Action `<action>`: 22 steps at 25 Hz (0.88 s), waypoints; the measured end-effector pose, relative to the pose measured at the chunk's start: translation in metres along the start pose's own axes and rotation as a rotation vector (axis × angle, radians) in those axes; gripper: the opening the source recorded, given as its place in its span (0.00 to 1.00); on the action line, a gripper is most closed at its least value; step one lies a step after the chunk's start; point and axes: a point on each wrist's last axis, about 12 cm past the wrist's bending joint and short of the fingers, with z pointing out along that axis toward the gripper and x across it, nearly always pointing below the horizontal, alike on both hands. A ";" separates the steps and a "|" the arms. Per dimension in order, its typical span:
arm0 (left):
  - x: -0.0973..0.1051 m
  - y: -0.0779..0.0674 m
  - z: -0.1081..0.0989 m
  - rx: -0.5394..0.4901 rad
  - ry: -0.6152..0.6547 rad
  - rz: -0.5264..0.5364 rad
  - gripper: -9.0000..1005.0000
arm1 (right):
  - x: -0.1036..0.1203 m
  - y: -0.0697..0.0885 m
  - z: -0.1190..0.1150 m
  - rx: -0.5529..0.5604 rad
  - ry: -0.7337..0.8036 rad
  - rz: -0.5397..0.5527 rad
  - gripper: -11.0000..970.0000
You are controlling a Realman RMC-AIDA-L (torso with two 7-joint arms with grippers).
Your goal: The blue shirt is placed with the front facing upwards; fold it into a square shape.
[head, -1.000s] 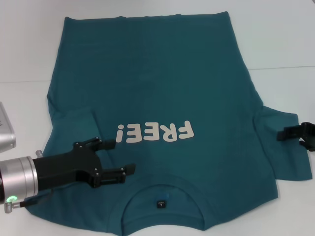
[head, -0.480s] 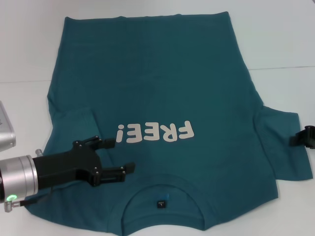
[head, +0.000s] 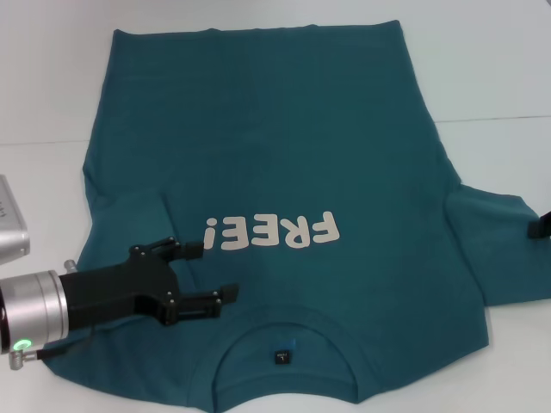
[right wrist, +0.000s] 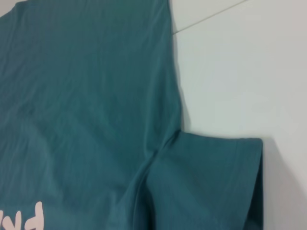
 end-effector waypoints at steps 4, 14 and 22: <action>0.000 0.000 0.000 0.000 0.000 -0.001 0.91 | -0.002 -0.002 -0.002 0.003 -0.004 -0.003 0.02; 0.000 0.001 -0.001 -0.003 0.001 -0.004 0.91 | -0.017 -0.011 -0.020 0.034 -0.059 -0.015 0.05; 0.000 0.000 -0.001 0.000 0.003 -0.004 0.91 | -0.030 -0.005 -0.031 0.036 -0.086 -0.055 0.07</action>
